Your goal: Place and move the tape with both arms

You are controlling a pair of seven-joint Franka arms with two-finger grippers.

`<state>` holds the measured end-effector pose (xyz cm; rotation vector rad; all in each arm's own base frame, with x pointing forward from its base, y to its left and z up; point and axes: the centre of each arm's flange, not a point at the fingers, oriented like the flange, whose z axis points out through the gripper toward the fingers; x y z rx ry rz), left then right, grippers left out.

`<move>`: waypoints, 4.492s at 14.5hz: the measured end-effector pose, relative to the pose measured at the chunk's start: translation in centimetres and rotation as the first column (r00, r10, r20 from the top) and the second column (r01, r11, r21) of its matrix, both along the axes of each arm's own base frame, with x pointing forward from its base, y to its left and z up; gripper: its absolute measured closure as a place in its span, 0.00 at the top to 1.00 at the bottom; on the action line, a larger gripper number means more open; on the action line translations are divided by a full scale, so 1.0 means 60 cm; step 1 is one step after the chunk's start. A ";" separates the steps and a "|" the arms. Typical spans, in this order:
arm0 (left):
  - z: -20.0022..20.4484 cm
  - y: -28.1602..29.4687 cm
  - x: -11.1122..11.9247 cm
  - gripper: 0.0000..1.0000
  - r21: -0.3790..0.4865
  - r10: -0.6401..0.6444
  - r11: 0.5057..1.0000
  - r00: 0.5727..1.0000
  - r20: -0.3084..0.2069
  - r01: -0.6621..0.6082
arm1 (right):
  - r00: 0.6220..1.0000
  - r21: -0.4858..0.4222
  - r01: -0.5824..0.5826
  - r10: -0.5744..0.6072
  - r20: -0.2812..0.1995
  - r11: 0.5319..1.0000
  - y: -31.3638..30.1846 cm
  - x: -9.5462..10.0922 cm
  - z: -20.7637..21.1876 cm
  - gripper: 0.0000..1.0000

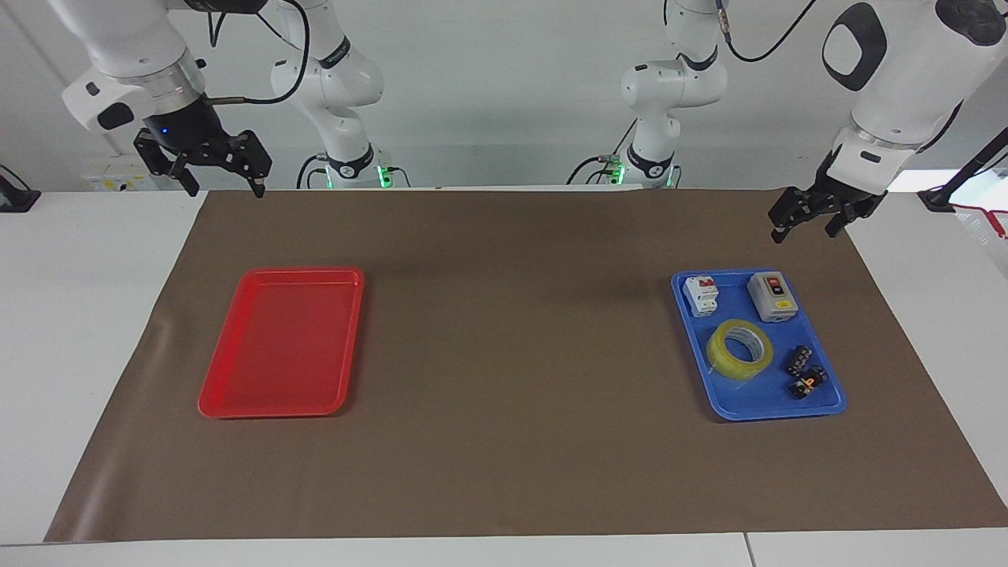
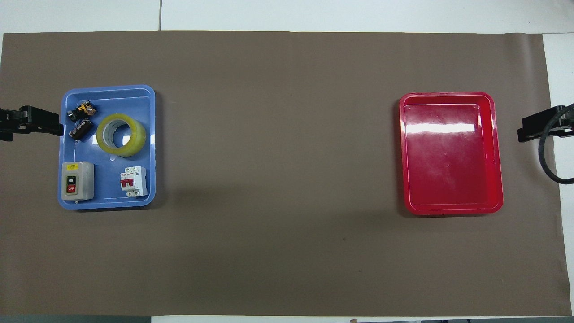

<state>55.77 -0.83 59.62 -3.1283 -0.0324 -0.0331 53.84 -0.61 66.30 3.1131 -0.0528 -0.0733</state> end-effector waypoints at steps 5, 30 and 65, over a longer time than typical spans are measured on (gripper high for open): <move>0.000 0.000 0.000 1.00 0.000 0.000 1.000 1.000 0.000 0.000 | 1.000 0.001 0.003 -0.003 -0.008 1.000 0.000 -0.001 -0.002 1.00; -0.133 0.037 0.089 1.00 0.000 -0.006 1.000 0.998 0.068 0.006 | 0.999 0.001 0.011 -0.011 -0.033 1.000 -0.007 -0.005 -0.014 1.00; -0.425 0.059 0.097 0.21 -0.004 -0.015 1.000 0.999 0.037 0.016 | 0.999 0.001 0.011 -0.011 -0.033 1.000 -0.007 -0.005 -0.014 1.00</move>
